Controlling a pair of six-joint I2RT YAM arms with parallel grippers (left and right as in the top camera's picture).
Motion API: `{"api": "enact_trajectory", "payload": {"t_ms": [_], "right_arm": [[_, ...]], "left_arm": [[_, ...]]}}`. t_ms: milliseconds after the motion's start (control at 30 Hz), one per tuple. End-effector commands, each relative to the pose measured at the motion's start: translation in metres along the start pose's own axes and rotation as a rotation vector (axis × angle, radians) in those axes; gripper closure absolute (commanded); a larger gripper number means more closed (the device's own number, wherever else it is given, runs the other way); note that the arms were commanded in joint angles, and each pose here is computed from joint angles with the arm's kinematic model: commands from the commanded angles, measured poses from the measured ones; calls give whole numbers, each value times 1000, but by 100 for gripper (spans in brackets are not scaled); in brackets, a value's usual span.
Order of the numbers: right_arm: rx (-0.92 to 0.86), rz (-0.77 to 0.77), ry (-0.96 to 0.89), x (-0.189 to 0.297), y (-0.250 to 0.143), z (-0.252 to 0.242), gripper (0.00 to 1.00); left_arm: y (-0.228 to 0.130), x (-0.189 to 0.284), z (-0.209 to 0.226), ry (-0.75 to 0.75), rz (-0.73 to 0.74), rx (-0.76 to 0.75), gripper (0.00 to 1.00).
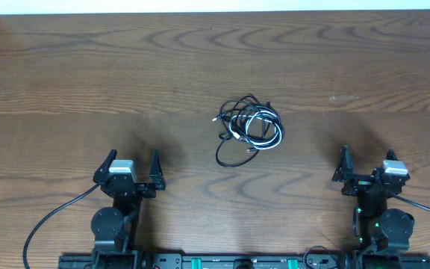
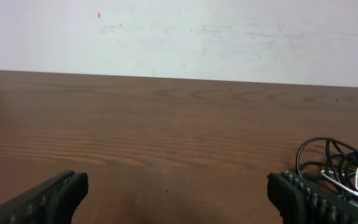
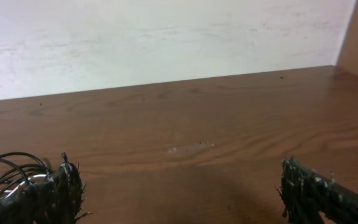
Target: Untangle cables
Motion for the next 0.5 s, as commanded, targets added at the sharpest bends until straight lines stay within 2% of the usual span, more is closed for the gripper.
{"api": "enact_trajectory", "payload": {"t_ms": [0,467], "right_arm": [[-12,-2,-4,0,0,0,1],[-12,-2,-4,0,0,0,1]], "left_arm": [[-13,-1,-2,-8,48,-12,2],[-13,-1,-1,-7,48,-12,2]]}}
Point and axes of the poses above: each gripper's point midway between its finger pads, its own x axis back along the fingers, its own z axis along the line the jaws close on, y = z × x, the point moved 4 cm from there along x, back along the fingers, and after that the axes turned 9 degrees about -x, right-handed, at the moved point
